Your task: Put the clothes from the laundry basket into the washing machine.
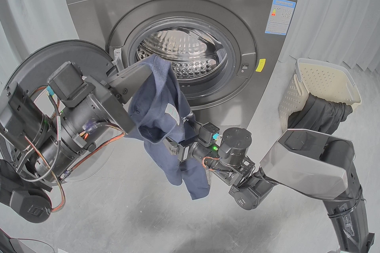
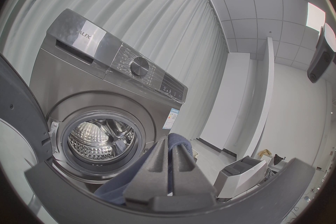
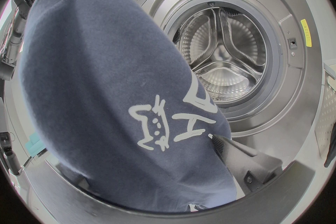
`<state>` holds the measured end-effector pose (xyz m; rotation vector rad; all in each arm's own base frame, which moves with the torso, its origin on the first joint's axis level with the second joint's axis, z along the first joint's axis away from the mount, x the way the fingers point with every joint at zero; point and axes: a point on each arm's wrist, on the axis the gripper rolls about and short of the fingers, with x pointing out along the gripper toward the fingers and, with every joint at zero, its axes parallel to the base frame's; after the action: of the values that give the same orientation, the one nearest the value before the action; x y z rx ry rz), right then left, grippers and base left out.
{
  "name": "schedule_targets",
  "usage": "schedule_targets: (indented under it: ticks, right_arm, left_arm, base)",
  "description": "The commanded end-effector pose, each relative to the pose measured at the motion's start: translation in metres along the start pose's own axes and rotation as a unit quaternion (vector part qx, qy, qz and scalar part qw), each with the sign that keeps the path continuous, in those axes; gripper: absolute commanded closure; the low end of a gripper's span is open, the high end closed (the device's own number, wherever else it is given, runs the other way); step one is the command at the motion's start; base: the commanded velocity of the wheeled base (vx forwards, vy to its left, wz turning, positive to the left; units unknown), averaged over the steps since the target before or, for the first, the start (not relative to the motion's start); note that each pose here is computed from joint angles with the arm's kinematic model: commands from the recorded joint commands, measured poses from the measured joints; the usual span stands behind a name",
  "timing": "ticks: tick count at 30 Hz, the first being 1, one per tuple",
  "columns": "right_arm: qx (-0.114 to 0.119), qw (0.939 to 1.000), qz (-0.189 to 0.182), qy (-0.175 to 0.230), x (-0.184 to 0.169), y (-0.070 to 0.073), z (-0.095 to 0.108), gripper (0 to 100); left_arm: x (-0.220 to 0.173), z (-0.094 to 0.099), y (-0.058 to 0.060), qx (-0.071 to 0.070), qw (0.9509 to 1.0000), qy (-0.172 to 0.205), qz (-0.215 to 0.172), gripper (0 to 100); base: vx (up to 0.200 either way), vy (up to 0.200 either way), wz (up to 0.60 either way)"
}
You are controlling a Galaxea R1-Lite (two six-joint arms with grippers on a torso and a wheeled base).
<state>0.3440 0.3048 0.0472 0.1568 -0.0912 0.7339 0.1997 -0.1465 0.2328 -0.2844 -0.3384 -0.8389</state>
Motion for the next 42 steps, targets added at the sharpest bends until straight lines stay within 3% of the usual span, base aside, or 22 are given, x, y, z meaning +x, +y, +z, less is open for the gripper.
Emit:
schedule_targets:
  ticks: [1,3,4,12,17,19,20,21,27,29,30,31,32,33,35,38,42]
  right_arm:
    - [0.0,1.0,-0.003,0.0,0.004,-0.003,-0.007,0]
    - [0.001,1.0,-0.004,-0.006,0.006,-0.003,-0.005,0]
    - [0.001,1.0,-0.004,-0.006,0.006,-0.003,-0.005,100]
    - [0.0,0.9997,-0.012,-0.023,0.0,-0.005,0.016,100]
    - [-0.002,0.9996,-0.025,-0.01,-0.025,-0.012,0.039,100]
    - [-0.002,0.9996,-0.027,-0.008,-0.027,-0.013,0.04,100]
    - [-0.002,0.9994,-0.034,-0.005,-0.038,-0.017,0.051,100]
    - [-0.003,0.9993,-0.036,-0.009,-0.042,-0.018,0.057,100]
    - [-0.001,0.9988,-0.036,-0.032,-0.046,-0.017,0.079,100]
    - [0.002,0.9987,-0.031,-0.04,-0.047,-0.012,0.086,100]
    - [0.003,0.9987,-0.03,-0.041,-0.047,-0.011,0.087,100]
    - [0.004,0.9985,-0.031,-0.044,-0.047,-0.009,0.089,100]
    - [0.004,0.9985,-0.032,-0.044,-0.047,-0.009,0.089,100]
    - [0.005,0.9982,-0.034,-0.049,-0.047,-0.007,0.091,100]
    - [0.007,0.9979,-0.029,-0.057,-0.047,-0.003,0.097,100]
    - [0.01,0.9979,-0.023,-0.06,-0.047,0.002,0.1,100]
    - [0.012,0.9976,-0.019,-0.065,-0.048,0.005,0.104,100]
  left_arm:
    - [0.0,0.001,-0.001,0.0,1.0,-0.002,-0.002,100]
    - [0.0,0.001,-0.001,-0.001,1.0,-0.001,-0.002,100]
    - [0.0,0.001,-0.001,-0.001,1.0,-0.001,-0.002,100]
    - [0.0,0.0,0.006,0.0,0.9999,0.002,0.011,100]
    - [-0.004,-0.008,0.033,0.013,0.9977,0.023,0.063,100]
    - [-0.005,-0.009,0.035,0.014,0.9974,0.027,0.066,100]
    - [-0.009,-0.021,0.046,0.013,0.9952,0.05,0.083,100]
    - [-0.012,-0.027,0.049,0.011,0.9941,0.062,0.088,100]
    - [-0.026,-0.063,0.057,-0.006,0.9853,0.136,0.103,100]
    - [-0.035,-0.084,0.059,-0.012,0.9785,0.181,0.098,100]
    - [-0.037,-0.087,0.06,-0.012,0.9772,0.188,0.099,100]
    - [-0.04,-0.098,0.064,-0.01,0.9722,0.21,0.102,100]
    - [-0.04,-0.099,0.064,-0.009,0.9721,0.211,0.102,100]
    - [-0.045,-0.112,0.07,-0.004,0.9656,0.236,0.11,100]
    - [-0.05,-0.125,0.078,0.0,0.96,0.253,0.12,100]
    - [-0.052,-0.141,0.087,0.009,0.9578,0.258,0.127,100]
    - [-0.053,-0.153,0.093,0.01,0.9529,0.274,0.13,100]
  base:
    - [0.0,0.0,0.0]
    - [0.0,0.0,0.0]
    - [0.0,0.0,0.0]
    - [0.0,0.0,0.0]
    - [0.0,0.0,0.0]
    - [0.0,0.0,0.0]
    - [0.0,0.0,0.0]
    - [0.0,0.0,0.0]
    - [0.0,0.0,0.0]
    - [0.0,0.0,0.0]
    - [0.0,0.0,0.0]
    - [0.0,0.0,0.0]
    - [0.0,0.0,0.0]
    - [0.0,0.0,0.0]
    - [0.0,0.0,0.0]
    - [0.0,0.0,0.0]
    - [0.0,0.0,0.0]
